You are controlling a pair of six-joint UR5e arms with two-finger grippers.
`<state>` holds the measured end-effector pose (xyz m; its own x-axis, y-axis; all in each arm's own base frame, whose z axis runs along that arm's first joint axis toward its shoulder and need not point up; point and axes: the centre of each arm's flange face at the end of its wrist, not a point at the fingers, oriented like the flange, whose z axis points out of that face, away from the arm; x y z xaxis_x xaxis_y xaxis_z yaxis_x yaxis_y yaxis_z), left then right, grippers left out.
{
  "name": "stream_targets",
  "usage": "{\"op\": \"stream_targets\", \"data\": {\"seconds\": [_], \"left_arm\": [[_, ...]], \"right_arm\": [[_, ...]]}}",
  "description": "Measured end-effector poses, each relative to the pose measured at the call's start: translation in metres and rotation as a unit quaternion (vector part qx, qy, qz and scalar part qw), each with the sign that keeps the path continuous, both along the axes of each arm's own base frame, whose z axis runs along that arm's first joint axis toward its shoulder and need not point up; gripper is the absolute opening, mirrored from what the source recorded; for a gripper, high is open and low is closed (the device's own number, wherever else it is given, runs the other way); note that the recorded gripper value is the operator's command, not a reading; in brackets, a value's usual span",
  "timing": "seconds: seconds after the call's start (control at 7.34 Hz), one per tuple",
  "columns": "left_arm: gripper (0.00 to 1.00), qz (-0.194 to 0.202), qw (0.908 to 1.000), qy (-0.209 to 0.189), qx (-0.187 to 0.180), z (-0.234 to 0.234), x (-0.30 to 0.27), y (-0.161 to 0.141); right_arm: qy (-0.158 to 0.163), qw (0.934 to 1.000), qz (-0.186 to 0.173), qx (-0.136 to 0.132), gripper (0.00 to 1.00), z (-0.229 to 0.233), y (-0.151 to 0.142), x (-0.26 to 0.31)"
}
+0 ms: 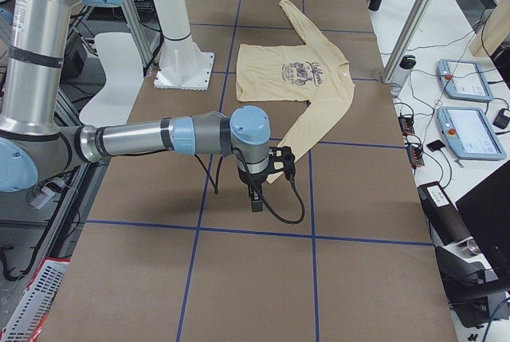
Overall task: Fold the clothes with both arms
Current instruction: 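Move the right gripper down to the cuff of the nearby sleeve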
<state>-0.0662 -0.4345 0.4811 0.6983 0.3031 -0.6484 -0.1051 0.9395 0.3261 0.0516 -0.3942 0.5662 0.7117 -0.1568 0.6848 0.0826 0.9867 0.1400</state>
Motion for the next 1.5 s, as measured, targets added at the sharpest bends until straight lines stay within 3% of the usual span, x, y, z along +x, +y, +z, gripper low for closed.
{"op": "stream_targets", "data": {"seconds": [0.41,0.68,0.95,1.23,1.5], "left_arm": [[1.00,-0.001,0.9996,0.001,0.029,-0.008,0.000,-0.021],[1.00,0.000,0.9995,0.001,0.032,-0.005,0.000,-0.025],[1.00,0.000,0.9995,0.001,0.032,-0.004,0.000,-0.025],[1.00,0.000,0.9995,0.001,0.032,-0.003,0.000,-0.024],[1.00,0.000,0.9996,0.001,0.030,-0.001,0.000,-0.023]], "right_arm": [[-0.037,0.9980,0.047,-0.018,1.00,-0.031,-0.018,-0.092],[-0.047,0.9947,0.084,-0.035,1.00,-0.042,-0.012,-0.163],[-0.052,0.9905,0.122,-0.036,0.98,-0.027,-0.001,-0.224],[-0.058,0.9860,0.155,-0.021,0.87,-0.001,0.012,-0.268],[-0.055,0.9846,0.165,-0.010,0.77,0.009,0.020,-0.287]]}}
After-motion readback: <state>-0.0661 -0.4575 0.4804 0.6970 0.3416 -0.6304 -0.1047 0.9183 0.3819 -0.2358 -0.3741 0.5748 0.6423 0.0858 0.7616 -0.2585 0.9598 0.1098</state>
